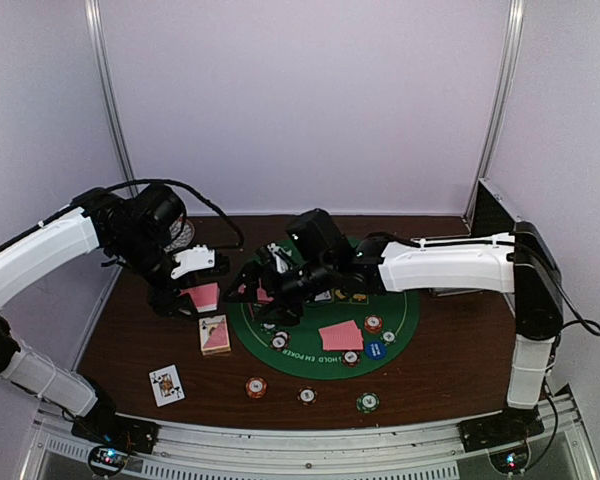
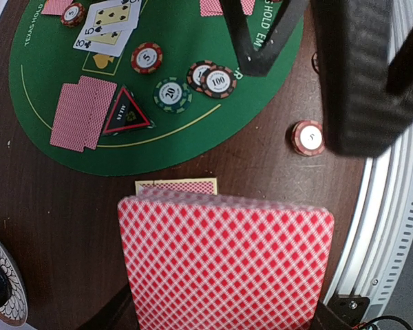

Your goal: Distribute texas hold em gaming equipment

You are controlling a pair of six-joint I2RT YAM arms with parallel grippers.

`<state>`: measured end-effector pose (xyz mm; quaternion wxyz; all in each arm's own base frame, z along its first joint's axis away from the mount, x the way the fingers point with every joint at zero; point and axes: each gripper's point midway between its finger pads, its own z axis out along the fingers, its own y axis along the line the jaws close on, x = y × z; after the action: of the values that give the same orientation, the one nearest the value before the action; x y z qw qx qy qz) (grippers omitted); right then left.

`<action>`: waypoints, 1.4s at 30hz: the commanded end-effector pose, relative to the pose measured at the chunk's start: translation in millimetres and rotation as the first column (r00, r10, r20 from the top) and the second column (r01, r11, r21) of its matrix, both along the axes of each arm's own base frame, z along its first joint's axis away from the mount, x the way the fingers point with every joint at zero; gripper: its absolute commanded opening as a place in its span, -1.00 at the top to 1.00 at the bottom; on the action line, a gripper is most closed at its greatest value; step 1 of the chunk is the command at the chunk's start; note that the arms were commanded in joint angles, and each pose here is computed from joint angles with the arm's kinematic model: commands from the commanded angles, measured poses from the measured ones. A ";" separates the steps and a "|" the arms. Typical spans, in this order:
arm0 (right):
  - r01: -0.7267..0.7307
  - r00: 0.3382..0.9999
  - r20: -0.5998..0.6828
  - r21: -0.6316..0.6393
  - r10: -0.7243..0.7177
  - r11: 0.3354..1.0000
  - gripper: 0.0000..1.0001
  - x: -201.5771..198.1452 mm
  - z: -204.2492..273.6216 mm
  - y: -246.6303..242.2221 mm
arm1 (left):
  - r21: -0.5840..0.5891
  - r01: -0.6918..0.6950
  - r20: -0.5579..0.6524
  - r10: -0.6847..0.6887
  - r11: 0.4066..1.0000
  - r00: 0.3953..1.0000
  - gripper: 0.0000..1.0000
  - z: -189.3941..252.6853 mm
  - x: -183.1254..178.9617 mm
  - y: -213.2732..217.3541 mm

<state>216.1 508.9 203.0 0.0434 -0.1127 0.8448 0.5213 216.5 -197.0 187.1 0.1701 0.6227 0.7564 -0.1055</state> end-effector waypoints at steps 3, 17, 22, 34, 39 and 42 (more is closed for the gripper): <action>-0.010 0.999 -0.038 0.130 0.015 0.991 -0.98 -2.5 24.8 22.9 | -0.036 -0.006 0.057 0.009 0.999 0.998 0.56 13.7 13.9 -7.6; -0.021 0.996 -0.077 0.221 0.039 0.975 -0.92 -1.7 28.6 54.6 | -0.043 -0.005 0.062 0.008 0.999 0.998 0.56 16.1 13.5 -7.9; -0.019 0.996 -0.078 0.238 0.038 0.971 -0.91 2.3 29.9 62.8 | -0.042 -0.006 0.062 0.009 0.999 0.998 0.56 15.5 12.9 -7.3; 0.034 0.988 -0.153 0.297 0.012 0.954 -0.82 7.8 10.9 86.2 | -0.050 -0.008 0.068 0.011 0.999 0.998 0.56 18.9 12.8 -7.7; 0.066 0.986 -0.165 0.295 -0.017 0.953 -0.78 12.6 4.9 85.3 | -0.050 -0.008 0.074 0.012 0.999 0.997 0.56 20.7 12.1 -6.6; 0.095 0.983 -0.179 0.298 -0.042 0.950 -0.75 17.4 0.5 84.2 | -0.053 -0.007 0.072 0.010 0.999 0.997 0.56 21.2 11.5 -7.0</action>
<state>226.0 590.3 194.2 -0.0116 -0.0453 0.7744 0.6309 220.4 -196.5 190.0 0.1752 0.6210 0.7574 -0.0998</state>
